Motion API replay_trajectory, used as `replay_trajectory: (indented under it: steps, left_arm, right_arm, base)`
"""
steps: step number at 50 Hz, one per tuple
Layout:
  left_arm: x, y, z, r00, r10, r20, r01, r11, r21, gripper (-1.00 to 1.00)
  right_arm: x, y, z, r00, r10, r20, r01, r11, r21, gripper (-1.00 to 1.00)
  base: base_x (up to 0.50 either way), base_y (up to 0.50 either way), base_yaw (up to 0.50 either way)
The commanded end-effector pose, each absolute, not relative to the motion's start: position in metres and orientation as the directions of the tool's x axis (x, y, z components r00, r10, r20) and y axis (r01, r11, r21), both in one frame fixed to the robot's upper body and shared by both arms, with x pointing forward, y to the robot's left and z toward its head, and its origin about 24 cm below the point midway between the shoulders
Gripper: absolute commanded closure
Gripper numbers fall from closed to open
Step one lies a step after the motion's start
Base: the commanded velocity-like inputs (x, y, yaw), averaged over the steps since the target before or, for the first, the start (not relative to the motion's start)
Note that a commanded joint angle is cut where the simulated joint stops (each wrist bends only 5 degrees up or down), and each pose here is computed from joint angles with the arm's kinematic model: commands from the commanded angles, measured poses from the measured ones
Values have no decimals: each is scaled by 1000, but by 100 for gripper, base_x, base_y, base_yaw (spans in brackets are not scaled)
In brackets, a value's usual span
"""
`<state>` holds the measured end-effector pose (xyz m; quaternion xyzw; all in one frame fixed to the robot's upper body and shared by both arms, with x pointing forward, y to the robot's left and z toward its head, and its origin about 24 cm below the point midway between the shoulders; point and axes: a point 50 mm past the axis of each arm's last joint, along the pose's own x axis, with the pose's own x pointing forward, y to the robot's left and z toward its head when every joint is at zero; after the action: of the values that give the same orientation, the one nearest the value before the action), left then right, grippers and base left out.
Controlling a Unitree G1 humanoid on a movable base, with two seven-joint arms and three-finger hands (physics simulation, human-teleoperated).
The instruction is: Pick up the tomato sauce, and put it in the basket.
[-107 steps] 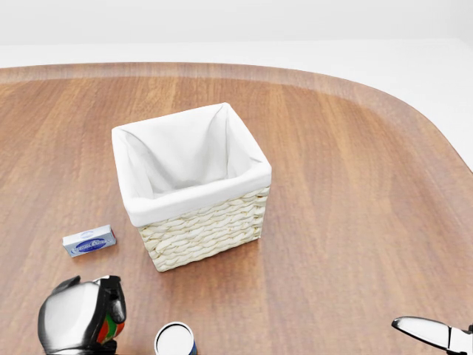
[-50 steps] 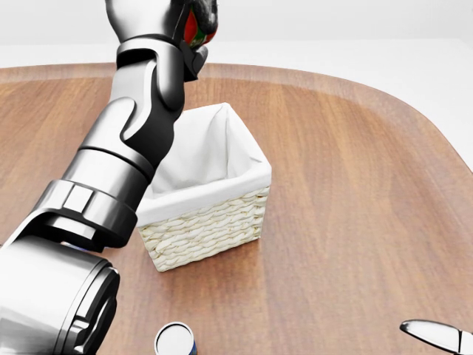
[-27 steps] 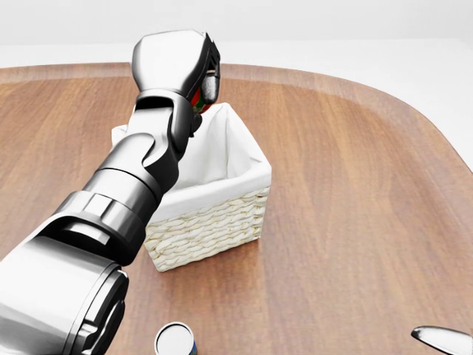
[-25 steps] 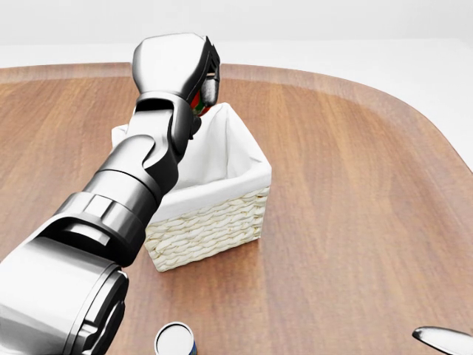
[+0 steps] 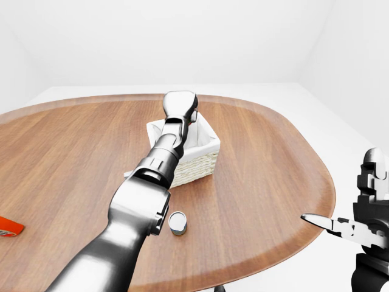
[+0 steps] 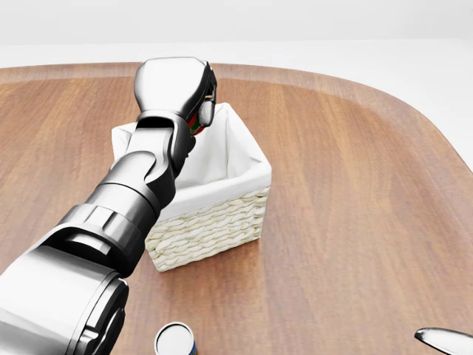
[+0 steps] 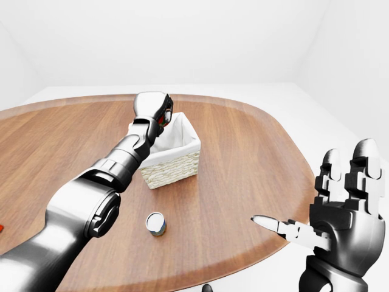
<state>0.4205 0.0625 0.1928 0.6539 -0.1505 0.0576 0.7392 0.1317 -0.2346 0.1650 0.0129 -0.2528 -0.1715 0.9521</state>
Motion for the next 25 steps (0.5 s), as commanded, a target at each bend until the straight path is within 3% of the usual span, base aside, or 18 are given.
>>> replay_trajectory:
  steps: [1,4,5,6,7,25]
  left_arm:
    - [421,65,198,936,-115,332,-320,109,941,100]
    - [422,67,200,935,-117,335,-326,92,941,100]
    - [422,67,200,935,-117,334,-325,90,942,33]
    - [422,68,198,938,-118,325,-316,87,945,-86]
    - [422,67,197,943,-123,309,-302,77,950,-100]
    - [422,68,200,938,-118,327,-319,85,944,-100]
  right_arm:
    - [131,-235,164,815,-336,472,323,940,111,-100]
    - [132,-234,165,814,-334,476,322,940,110,-100]
    - [132,-234,164,816,-335,472,322,940,111,-100]
    - [133,-234,163,817,-335,470,322,940,111,-100]
    - [133,-234,164,817,-334,471,321,941,110,-100]
    - [134,-234,162,822,-333,461,320,941,109,-100]
  base:
    - [0,0,0]
    - [0,0,0]
    - [0,0,0]
    - [0,0,0]
    - [0,0,0]
    - [0,0,0]
